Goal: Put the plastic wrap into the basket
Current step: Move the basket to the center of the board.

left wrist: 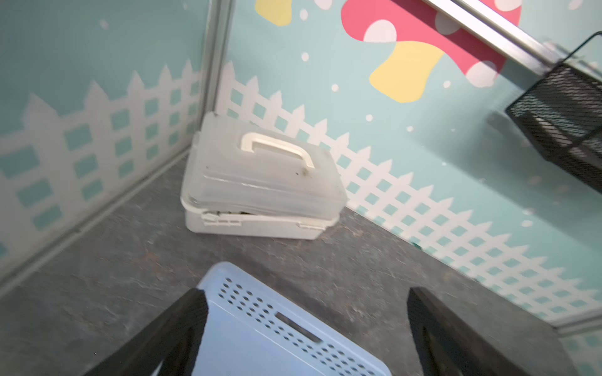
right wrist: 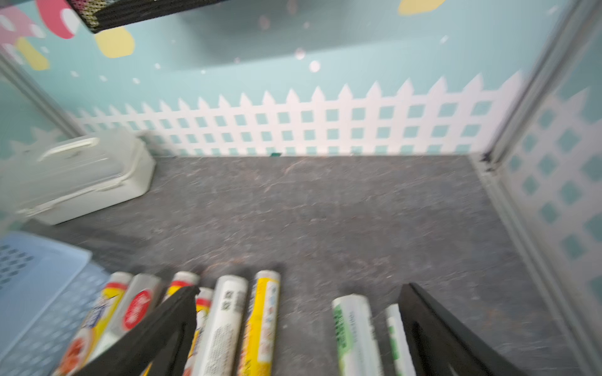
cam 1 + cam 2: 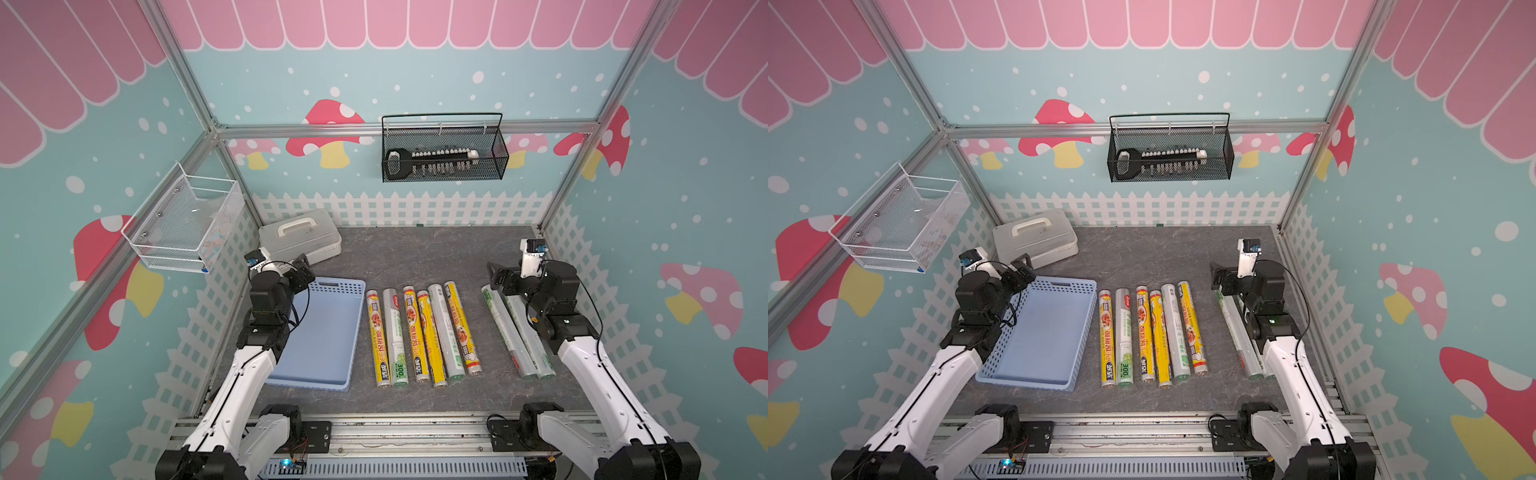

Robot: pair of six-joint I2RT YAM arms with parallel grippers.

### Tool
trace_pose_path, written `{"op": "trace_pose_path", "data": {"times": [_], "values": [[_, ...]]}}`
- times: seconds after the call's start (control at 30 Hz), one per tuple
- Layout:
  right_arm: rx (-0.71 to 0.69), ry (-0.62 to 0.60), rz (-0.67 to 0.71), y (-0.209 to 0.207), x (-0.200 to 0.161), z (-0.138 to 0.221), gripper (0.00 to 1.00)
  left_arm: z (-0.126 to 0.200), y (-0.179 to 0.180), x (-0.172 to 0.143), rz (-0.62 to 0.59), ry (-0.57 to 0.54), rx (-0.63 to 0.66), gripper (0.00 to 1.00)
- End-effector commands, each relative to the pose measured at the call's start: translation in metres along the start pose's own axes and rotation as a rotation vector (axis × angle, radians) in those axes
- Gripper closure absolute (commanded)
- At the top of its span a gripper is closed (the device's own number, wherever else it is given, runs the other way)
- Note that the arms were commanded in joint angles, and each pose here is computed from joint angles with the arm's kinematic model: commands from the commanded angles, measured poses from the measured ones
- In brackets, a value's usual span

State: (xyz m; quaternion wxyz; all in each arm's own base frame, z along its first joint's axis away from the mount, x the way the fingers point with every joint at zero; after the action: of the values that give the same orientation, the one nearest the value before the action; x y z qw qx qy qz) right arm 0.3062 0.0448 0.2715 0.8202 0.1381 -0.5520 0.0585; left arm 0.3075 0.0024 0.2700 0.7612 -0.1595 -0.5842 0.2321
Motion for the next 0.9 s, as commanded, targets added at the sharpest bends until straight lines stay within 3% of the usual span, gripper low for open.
{"op": "trace_pose_path", "data": {"times": [0.0,0.1,0.2,0.4,0.63,0.87], "values": [[0.148,0.317,-0.198,0.019,-0.059,0.004,0.06,0.013,-0.019,-0.066,0.188,0.446,-0.175,0.11],[0.161,0.403,-0.208,0.022,-0.072,0.008,0.10,0.027,-0.034,-0.098,0.133,0.613,-0.145,0.10],[0.136,0.451,-0.218,0.020,-0.080,0.009,0.11,0.039,-0.042,-0.129,0.019,0.695,-0.052,0.08],[-0.043,0.535,-0.194,-0.001,-0.088,0.008,0.11,0.047,-0.052,-0.186,-0.025,0.866,0.026,0.04],[-0.052,0.579,-0.207,-0.004,-0.094,0.000,0.10,0.039,-0.054,-0.193,-0.076,0.828,0.091,0.04],[-0.129,0.635,-0.196,-0.014,-0.102,-0.001,0.09,0.023,-0.104,-0.215,-0.061,0.939,-0.092,0.05]]}}
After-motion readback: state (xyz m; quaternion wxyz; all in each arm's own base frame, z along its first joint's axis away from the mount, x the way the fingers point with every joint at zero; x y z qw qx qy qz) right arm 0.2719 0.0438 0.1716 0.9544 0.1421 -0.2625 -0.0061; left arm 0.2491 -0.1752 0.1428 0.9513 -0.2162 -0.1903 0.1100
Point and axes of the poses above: each gripper's point midway between its finger pads, its own z axis back along the fingers, its own y axis along the line the jaws close on, x = y × z, the point moved 5 cm from there along z, back along the fingers, and after that the axes turned 3 degrees about z, right-handed, at the moved point
